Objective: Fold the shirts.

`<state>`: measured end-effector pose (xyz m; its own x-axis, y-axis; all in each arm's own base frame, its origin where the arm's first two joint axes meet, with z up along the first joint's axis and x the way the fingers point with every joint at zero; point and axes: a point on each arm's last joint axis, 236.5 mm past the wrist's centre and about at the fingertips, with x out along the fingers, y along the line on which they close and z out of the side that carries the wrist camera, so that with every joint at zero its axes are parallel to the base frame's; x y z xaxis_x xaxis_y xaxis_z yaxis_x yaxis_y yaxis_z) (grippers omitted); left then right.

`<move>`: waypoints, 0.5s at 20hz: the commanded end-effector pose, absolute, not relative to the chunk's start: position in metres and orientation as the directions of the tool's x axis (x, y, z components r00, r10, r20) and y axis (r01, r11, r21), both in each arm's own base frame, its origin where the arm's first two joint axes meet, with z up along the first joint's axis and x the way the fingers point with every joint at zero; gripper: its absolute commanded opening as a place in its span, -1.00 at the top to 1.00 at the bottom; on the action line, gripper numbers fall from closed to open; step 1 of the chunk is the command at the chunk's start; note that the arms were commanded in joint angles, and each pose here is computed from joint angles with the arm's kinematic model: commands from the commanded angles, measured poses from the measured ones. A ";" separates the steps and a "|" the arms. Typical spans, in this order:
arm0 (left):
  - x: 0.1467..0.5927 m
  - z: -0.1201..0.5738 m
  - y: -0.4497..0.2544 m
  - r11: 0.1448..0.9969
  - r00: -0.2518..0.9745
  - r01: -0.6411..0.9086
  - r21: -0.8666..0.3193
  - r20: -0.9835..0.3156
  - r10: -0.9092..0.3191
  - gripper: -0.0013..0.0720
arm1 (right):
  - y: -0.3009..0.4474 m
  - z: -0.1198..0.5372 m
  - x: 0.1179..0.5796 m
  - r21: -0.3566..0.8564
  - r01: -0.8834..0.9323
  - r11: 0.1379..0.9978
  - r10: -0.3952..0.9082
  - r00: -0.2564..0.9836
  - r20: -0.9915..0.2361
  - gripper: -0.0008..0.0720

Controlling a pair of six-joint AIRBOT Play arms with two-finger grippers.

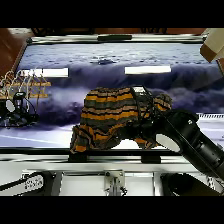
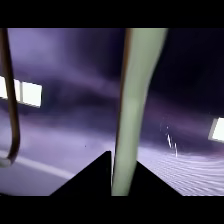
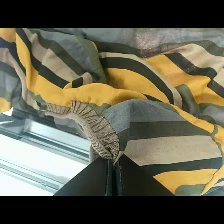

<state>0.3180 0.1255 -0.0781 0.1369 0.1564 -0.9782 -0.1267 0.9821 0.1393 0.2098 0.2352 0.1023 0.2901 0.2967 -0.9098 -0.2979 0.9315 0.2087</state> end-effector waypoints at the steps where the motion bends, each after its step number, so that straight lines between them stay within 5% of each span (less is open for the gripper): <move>1: 0.336 -0.045 0.131 0.978 0.226 -0.142 0.156 -0.956 0.185 0.85 | 0.235 0.102 0.210 0.208 -0.298 0.932 0.296 0.289 -0.910 0.84; 7: 0.329 0.034 0.124 0.963 0.373 -0.225 0.149 -0.900 0.227 0.85 | 0.229 0.101 0.214 0.177 -0.294 0.939 0.268 0.307 -0.913 0.84; 10: 0.323 0.099 0.081 0.976 0.547 -0.168 0.136 -0.811 0.207 0.85 | 0.210 0.097 0.214 0.106 -0.275 0.956 0.191 0.305 -0.933 0.84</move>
<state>0.3326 0.1091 0.0500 0.4275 0.2221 -0.8763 -0.1866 0.9702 0.1548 0.2125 0.2253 0.1001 0.3010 0.2551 -0.9189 -0.2906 0.9423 0.1664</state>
